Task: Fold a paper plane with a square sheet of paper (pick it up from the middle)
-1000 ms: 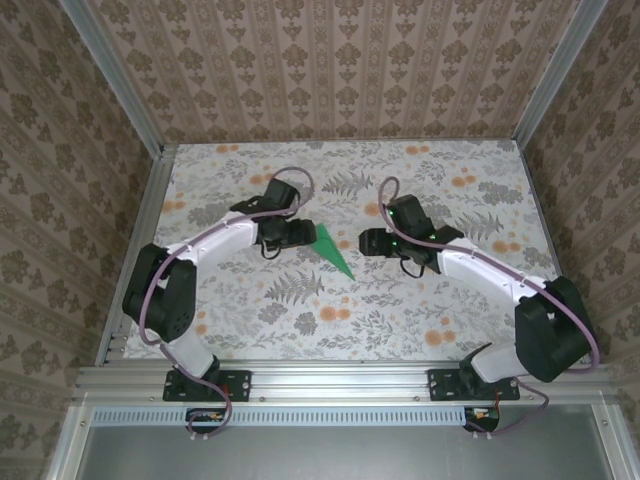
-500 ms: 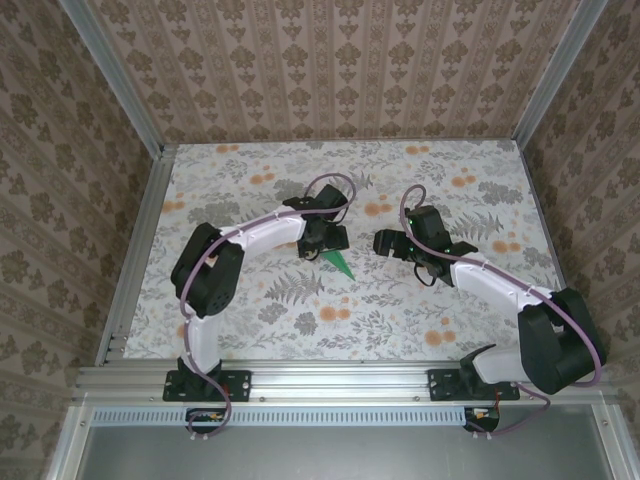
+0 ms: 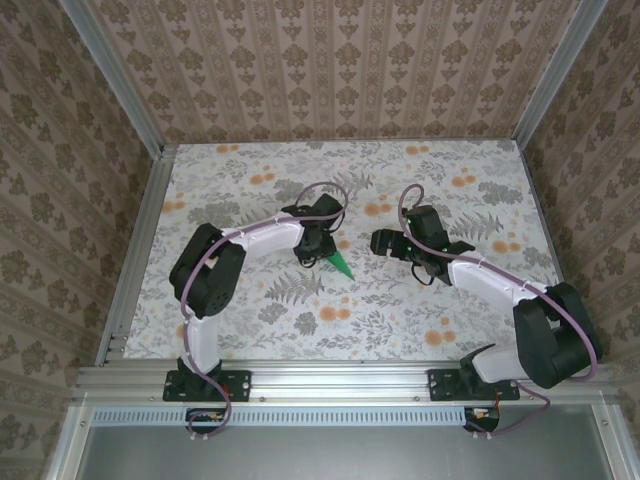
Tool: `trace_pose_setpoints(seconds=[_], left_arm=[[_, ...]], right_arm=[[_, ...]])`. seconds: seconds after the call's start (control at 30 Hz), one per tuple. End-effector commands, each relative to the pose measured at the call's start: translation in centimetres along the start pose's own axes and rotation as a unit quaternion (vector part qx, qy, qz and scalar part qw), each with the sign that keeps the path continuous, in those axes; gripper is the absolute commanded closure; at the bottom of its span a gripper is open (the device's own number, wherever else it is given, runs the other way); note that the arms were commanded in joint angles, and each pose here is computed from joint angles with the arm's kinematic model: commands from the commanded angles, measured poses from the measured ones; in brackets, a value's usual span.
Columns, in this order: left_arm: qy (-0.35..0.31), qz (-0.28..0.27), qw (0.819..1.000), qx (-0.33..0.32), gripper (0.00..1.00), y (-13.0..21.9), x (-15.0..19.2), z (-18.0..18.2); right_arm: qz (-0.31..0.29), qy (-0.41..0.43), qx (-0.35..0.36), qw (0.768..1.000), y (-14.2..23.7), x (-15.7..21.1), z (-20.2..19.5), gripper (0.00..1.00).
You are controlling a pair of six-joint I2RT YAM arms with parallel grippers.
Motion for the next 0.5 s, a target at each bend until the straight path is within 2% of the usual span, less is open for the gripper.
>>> trace_pose_setpoints(seconds=[0.0,0.27,0.47], left_arm=[[0.030,-0.034,0.999,0.028,0.72,2.1,-1.2,-0.4],[0.018,-0.049,0.996,0.068,1.00,3.1,-1.6,-1.0],[-0.066,-0.065,0.980,0.174,1.00,6.1,-2.2,-4.5]], right_arm=[[0.000,-0.010,-0.009,1.000,-0.2,0.0,0.1,0.07],[-0.001,-0.013,-0.013,1.000,-0.3,-0.1,0.2,0.09],[-0.003,-0.021,-0.061,0.998,0.3,-0.2,1.2,0.08]])
Point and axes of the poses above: each hand's point on the last joint's axis, 136 mm out from that joint toward the fingers, its own y axis back along the fingers, its own z axis along the line the jaws close on, x = y × z, the point moved 2 cm from there along y, back along the fingers, and after that the axes turned 2 degrees about y, right-handed, at the moved point
